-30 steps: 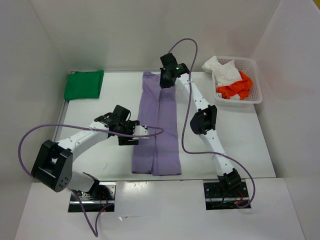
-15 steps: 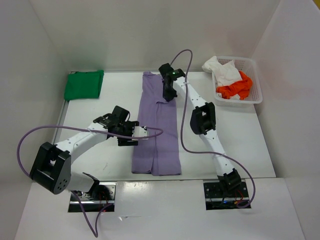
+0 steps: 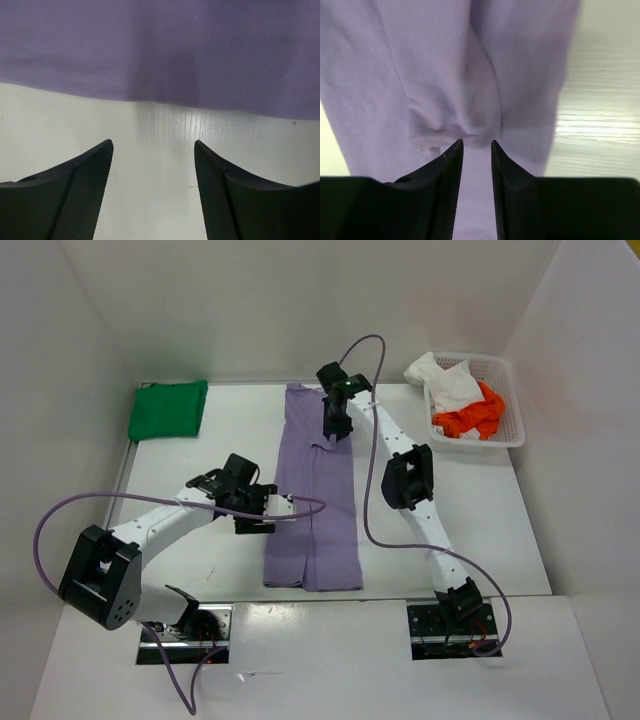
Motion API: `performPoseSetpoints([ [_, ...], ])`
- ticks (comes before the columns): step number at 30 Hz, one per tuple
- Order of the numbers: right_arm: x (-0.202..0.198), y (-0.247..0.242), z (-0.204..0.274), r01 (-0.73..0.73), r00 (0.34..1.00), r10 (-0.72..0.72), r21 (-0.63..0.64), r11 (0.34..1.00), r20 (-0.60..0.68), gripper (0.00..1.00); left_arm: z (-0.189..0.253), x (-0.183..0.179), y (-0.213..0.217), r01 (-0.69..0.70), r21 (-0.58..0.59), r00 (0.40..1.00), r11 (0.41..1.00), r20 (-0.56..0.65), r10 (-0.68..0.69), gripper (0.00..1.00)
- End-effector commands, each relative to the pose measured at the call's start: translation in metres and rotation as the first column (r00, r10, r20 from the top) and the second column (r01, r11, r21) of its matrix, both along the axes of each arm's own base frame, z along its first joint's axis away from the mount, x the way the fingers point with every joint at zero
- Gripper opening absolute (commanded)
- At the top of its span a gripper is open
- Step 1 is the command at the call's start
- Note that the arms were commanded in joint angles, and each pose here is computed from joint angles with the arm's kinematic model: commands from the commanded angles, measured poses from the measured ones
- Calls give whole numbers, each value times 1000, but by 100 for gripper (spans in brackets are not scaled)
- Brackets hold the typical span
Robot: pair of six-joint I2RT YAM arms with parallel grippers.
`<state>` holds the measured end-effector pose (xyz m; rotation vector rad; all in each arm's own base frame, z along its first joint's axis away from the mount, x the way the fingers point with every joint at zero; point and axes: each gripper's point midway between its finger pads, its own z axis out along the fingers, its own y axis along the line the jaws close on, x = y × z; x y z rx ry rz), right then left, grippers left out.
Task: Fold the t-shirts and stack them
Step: Rotate the tshirt 90 degrees
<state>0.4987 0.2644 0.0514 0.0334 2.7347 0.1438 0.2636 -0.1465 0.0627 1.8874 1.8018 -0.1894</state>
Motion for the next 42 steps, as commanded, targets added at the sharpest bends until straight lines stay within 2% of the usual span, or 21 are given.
performPoseSetpoints([
  [1,27,-32,82,83,983,-90,52,995,160,35,7,4,-3,9,-28,999,1000,35,-8,73],
  [2,32,-42,85,101,980,-109,56,993,168,35,7,4,-3,9,-28,999,1000,35,-8,73],
  [4,41,-42,100,98,971,-117,99,990,208,26,7,3,-3,1,-31,1000,1000,31,0,73],
  [7,49,-24,96,30,977,-70,191,981,204,9,6,1,-3,29,-27,999,999,29,-28,76],
  [10,52,-10,76,-5,984,-38,235,972,176,1,5,-1,-3,37,-21,999,999,25,-36,77],
  [15,68,17,69,-66,974,-9,320,945,228,0,2,-3,-2,50,-4,999,999,15,-50,78],
  [16,72,20,72,-80,968,-7,335,939,251,4,2,-1,-3,50,-4,999,999,15,-50,78],
  [17,81,16,72,-68,963,-30,348,935,269,14,2,-1,-3,50,-4,999,999,15,-50,78],
  [20,91,24,60,-100,960,-18,400,911,279,24,3,0,-7,50,-7,999,999,12,-50,78],
  [24,91,27,29,-83,972,-15,405,911,233,24,0,-3,-6,50,0,999,999,-5,-50,78],
  [27,90,26,13,-74,978,-13,398,914,210,14,0,-3,-6,50,0,999,999,-5,-50,78],
  [29,90,13,0,-20,980,-49,339,940,194,7,0,-3,-6,50,0,999,999,-5,-50,78],
  [32,95,-5,-6,45,975,-104,285,957,196,6,0,-3,-6,50,0,999,999,-5,-50,78],
  [34,103,-21,3,70,968,-134,284,956,210,6,0,-3,-6,50,0,999,999,-5,-50,78],
  [42,102,-14,47,8,959,-99,326,945,264,7,1,0,-5,46,4,999,999,7,-46,79],
])
